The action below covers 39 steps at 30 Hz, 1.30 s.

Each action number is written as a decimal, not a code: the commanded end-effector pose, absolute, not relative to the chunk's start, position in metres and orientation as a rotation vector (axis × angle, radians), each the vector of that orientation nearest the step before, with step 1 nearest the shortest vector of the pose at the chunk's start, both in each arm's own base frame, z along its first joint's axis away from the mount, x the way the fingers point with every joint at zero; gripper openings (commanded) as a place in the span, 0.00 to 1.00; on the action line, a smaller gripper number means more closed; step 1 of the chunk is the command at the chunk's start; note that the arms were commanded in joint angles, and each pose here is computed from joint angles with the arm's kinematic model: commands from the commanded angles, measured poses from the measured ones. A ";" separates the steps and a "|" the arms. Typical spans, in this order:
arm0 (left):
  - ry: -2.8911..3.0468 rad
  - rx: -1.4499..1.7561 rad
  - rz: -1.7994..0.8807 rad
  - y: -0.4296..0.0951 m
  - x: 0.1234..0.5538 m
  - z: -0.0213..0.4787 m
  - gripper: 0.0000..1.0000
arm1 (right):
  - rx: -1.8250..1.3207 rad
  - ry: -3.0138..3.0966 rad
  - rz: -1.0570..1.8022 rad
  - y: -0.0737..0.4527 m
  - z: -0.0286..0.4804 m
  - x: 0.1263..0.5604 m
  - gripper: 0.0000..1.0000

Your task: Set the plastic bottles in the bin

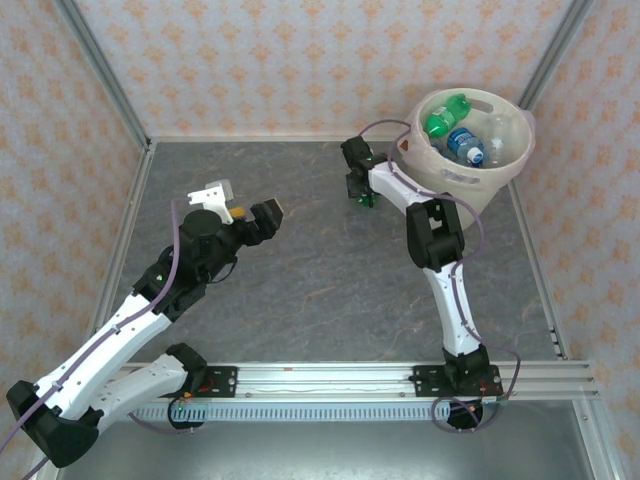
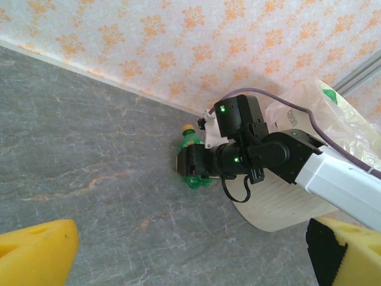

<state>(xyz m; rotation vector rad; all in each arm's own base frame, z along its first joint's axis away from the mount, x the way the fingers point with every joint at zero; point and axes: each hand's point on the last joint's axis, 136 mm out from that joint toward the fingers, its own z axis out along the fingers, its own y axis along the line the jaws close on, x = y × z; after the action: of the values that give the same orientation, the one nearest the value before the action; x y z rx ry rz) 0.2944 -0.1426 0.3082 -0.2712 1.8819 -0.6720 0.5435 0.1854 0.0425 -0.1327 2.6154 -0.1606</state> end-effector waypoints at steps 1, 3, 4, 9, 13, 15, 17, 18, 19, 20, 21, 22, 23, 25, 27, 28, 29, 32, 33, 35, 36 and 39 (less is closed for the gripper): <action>1.818 -0.247 -0.691 -0.141 0.294 0.332 0.99 | -0.118 2.547 -0.092 0.201 0.089 0.542 0.55; 1.814 -0.247 -0.694 -0.141 0.294 0.336 0.99 | -0.124 2.512 -0.076 0.208 0.110 0.539 0.55; 1.807 -0.224 -0.680 -0.141 0.294 0.339 0.99 | -0.125 2.495 -0.064 0.211 0.121 0.537 0.55; 1.777 -0.201 -0.684 -0.143 0.295 0.349 0.99 | -0.134 2.389 0.003 0.225 0.189 0.523 0.54; 1.765 -0.145 -0.664 -0.146 0.296 0.360 0.99 | -0.098 2.299 0.079 0.224 0.247 0.511 0.52; 1.747 -0.120 -0.643 -0.146 0.296 0.370 0.99 | -0.077 2.253 0.106 0.220 0.275 0.504 0.52; 1.730 -0.095 -0.634 -0.146 0.296 0.379 0.99 | -0.056 2.207 0.134 0.215 0.302 0.496 0.51; 1.724 -0.085 -0.630 -0.147 0.296 0.383 0.99 | -0.041 2.181 0.147 0.212 0.316 0.491 0.51; 1.713 -0.079 -0.632 -0.147 0.296 0.388 0.99 | -0.025 2.158 0.154 0.207 0.329 0.486 0.51; 1.708 -0.077 -0.633 -0.148 0.297 0.390 0.99 | -0.011 2.139 0.162 0.204 0.340 0.482 0.52; 1.701 -0.071 -0.640 -0.149 0.297 0.393 0.99 | 0.010 2.123 0.171 0.198 0.351 0.478 0.52; 1.697 -0.067 -0.647 -0.151 0.297 0.395 0.99 | 0.028 2.117 0.177 0.193 0.357 0.474 0.52; 1.692 -0.061 -0.659 -0.152 0.297 0.397 0.99 | 0.049 2.107 0.186 0.187 0.365 0.471 0.52; 1.686 -0.053 -0.689 -0.157 0.298 0.399 0.99 | 0.090 2.097 0.194 0.174 0.376 0.465 0.52; 1.683 -0.039 -0.720 -0.163 0.297 0.400 0.99 | 0.130 2.083 0.192 0.158 0.385 0.460 0.52; 1.684 -0.032 -0.730 -0.165 0.297 0.400 0.99 | 0.147 2.073 0.188 0.151 0.390 0.458 0.52; 1.682 -0.026 -0.741 -0.166 0.296 0.401 0.99 | 0.169 2.062 0.181 0.142 0.395 0.456 0.52; 1.680 -0.025 -0.746 -0.167 0.295 0.401 0.99 | 0.230 2.027 0.155 0.116 0.408 0.451 0.52; 1.676 -0.027 -0.747 -0.166 0.295 0.402 0.99 | 0.258 2.017 0.147 0.105 0.411 0.450 0.52; 1.672 -0.027 -0.745 -0.165 0.294 0.403 0.99 | 0.313 2.010 0.134 0.085 0.412 0.448 0.52; 1.673 -0.029 -0.744 -0.165 0.294 0.403 0.99 | 0.344 2.009 0.131 0.075 0.410 0.447 0.52; 1.672 -0.032 -0.745 -0.164 0.294 0.402 0.99 | 0.426 2.016 0.142 0.046 0.402 0.448 0.52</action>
<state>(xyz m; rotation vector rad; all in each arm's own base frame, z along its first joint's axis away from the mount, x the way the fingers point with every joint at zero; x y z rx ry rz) 0.2981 -0.1660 0.3821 -0.0397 1.7383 -0.7131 0.4566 0.0722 0.4019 0.3306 2.0222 0.1330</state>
